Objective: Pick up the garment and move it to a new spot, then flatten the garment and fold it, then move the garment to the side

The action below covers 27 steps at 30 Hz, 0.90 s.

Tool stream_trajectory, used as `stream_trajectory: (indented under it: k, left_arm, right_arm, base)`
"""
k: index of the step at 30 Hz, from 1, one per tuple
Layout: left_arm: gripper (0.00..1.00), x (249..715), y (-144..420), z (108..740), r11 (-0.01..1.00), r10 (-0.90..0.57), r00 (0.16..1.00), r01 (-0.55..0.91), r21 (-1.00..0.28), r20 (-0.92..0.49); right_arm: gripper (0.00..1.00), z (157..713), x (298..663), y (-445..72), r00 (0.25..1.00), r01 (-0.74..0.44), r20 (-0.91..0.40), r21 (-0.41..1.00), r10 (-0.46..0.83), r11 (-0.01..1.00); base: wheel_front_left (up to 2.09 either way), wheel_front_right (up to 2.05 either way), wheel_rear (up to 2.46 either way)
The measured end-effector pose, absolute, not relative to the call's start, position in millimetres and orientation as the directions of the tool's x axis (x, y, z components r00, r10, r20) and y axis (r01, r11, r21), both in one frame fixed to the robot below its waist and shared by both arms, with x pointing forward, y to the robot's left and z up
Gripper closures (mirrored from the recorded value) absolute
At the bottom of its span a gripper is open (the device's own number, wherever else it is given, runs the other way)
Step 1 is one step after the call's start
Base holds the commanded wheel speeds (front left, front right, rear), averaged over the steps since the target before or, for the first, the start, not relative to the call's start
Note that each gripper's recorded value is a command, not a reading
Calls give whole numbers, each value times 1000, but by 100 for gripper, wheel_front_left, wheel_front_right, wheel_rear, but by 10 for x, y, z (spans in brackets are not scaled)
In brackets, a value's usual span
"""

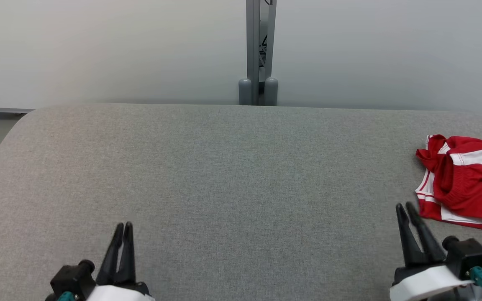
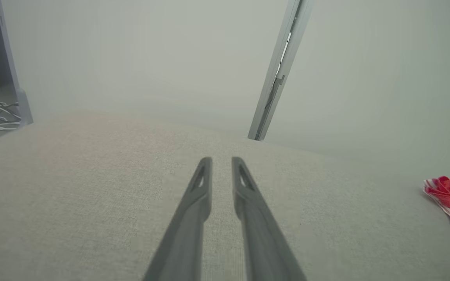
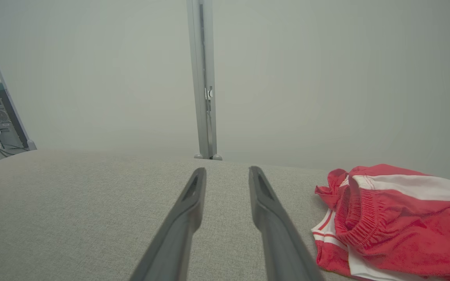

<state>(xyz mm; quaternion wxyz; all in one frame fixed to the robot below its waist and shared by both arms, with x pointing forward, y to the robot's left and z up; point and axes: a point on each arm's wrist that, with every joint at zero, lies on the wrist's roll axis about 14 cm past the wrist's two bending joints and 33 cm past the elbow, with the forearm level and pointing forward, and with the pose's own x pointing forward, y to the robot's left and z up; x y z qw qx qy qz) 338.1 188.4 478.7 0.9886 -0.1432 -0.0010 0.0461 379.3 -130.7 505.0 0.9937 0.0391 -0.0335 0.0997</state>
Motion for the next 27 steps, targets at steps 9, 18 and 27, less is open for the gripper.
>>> stream_trajectory:
  k: [9, 18, 27]
  left_arm:
    - [100, 3354, 1875, 4683, 912, 96, 994, -112, -394, -61]
    - [100, 3399, 1842, 4679, 844, 86, 993, -115, -523, -80]
    - [100, 3467, 1813, 4714, 769, 75, 994, -111, -629, -84]
  right_arm:
    - [100, 4940, 3782, -1480, 992, -128, 19, 216, 127, 968]
    - [100, 4906, 3769, -1645, 998, -58, -12, 378, 67, 924]
    - [100, 4909, 3768, -1781, 999, -6, -29, 516, 24, 857]
  base:
    - [0, 0, 0]
    - [0, 0, 0]
    - [0, 0, 0]
